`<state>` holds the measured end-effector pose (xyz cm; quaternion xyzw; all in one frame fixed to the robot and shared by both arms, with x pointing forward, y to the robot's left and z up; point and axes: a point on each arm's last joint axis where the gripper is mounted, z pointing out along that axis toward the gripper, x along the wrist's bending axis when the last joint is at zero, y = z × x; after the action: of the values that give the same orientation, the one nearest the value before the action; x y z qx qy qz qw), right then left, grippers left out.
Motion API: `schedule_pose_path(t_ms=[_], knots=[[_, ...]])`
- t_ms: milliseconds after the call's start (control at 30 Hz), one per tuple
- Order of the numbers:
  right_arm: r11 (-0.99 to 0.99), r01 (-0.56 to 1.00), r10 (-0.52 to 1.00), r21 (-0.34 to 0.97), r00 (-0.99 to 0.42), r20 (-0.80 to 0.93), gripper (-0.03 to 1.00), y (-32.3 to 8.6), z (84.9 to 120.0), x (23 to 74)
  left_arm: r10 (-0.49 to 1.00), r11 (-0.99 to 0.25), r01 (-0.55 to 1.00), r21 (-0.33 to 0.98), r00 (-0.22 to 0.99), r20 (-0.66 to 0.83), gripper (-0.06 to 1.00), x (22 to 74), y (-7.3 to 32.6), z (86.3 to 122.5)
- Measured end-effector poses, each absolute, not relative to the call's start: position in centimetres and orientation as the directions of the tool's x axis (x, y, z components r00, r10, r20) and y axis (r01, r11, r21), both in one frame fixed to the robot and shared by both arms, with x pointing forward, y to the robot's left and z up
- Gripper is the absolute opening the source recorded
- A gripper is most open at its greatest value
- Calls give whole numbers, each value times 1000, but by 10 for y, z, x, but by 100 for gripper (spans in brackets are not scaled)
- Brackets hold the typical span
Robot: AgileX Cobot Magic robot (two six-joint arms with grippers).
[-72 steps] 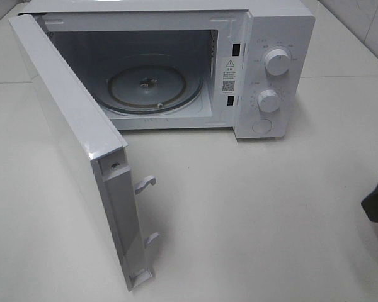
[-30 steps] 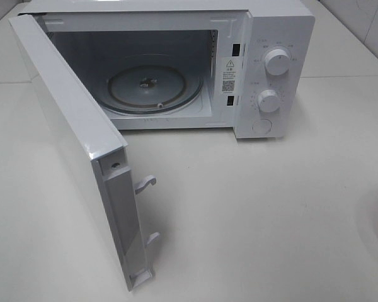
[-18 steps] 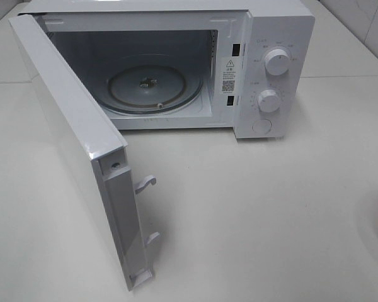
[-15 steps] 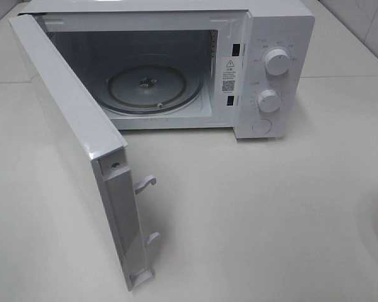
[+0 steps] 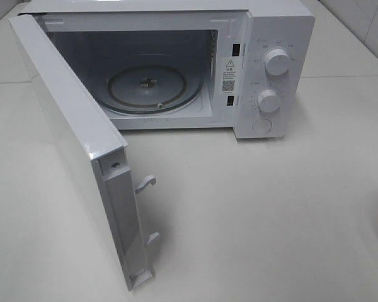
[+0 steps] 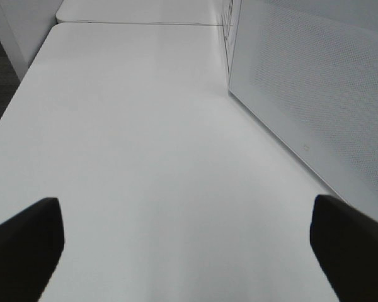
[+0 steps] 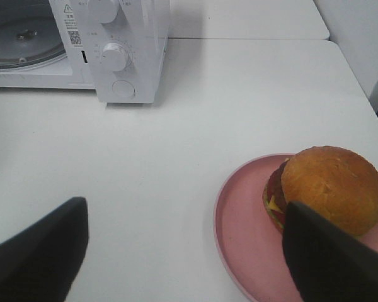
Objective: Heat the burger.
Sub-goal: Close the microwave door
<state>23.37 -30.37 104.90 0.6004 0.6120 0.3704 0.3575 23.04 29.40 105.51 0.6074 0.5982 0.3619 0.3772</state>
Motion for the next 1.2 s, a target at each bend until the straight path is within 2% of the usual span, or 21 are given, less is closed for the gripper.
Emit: schedule_pose_path(t_ms=[1200], knots=[[5, 470, 1000, 883, -23, 7, 77, -304, 1049, 234, 1000, 0, 454, 891, 22, -12, 98, 230, 294, 1055]])
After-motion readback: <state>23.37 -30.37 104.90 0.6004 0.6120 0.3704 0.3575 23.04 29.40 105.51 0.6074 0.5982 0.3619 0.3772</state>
